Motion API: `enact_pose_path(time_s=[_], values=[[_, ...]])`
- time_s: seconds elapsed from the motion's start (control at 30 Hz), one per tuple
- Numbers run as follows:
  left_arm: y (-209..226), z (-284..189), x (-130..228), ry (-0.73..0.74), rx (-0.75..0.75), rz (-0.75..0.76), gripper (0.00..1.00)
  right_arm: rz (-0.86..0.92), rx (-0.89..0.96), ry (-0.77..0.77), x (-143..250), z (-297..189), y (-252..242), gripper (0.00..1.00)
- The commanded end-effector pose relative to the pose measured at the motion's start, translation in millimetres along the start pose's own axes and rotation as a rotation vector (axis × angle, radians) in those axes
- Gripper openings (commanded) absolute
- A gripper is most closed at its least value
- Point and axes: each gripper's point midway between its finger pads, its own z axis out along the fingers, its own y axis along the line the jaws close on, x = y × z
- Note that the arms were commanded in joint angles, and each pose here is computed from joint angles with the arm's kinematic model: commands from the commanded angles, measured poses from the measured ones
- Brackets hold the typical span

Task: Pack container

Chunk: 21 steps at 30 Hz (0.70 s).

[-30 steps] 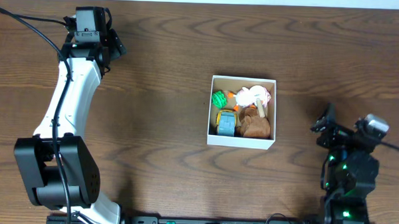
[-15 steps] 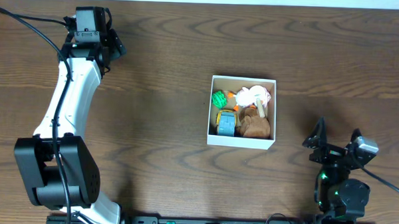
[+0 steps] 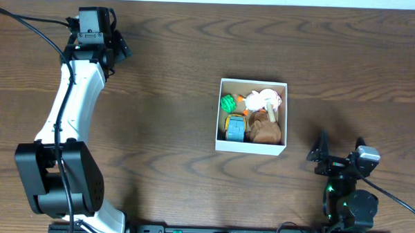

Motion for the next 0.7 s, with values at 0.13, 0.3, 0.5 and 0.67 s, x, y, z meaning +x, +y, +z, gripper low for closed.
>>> enact_pose_path(time_s=[0.13,0.3,0.5,0.67], values=[[0.9,2.6,-2.5,-0.004,-0.013,-0.006,0.98,-0.044,-0.060,0.028,7.5,-1.5,10.3,0.99],[0.9,2.6,-2.5,-0.004,-0.013,-0.006,0.98,-0.129,-0.061,0.025,7.4,-1.5,10.2,0.99],[0.9,2.6,-2.5,-0.004,-0.013,-0.006,0.98,-0.133,-0.062,0.022,6.8,-1.5,10.4,0.99],[0.9,2.6,-2.5,-0.004,-0.013,-0.006,0.98,-0.133,-0.062,0.023,6.9,-1.5,10.4,0.99]])
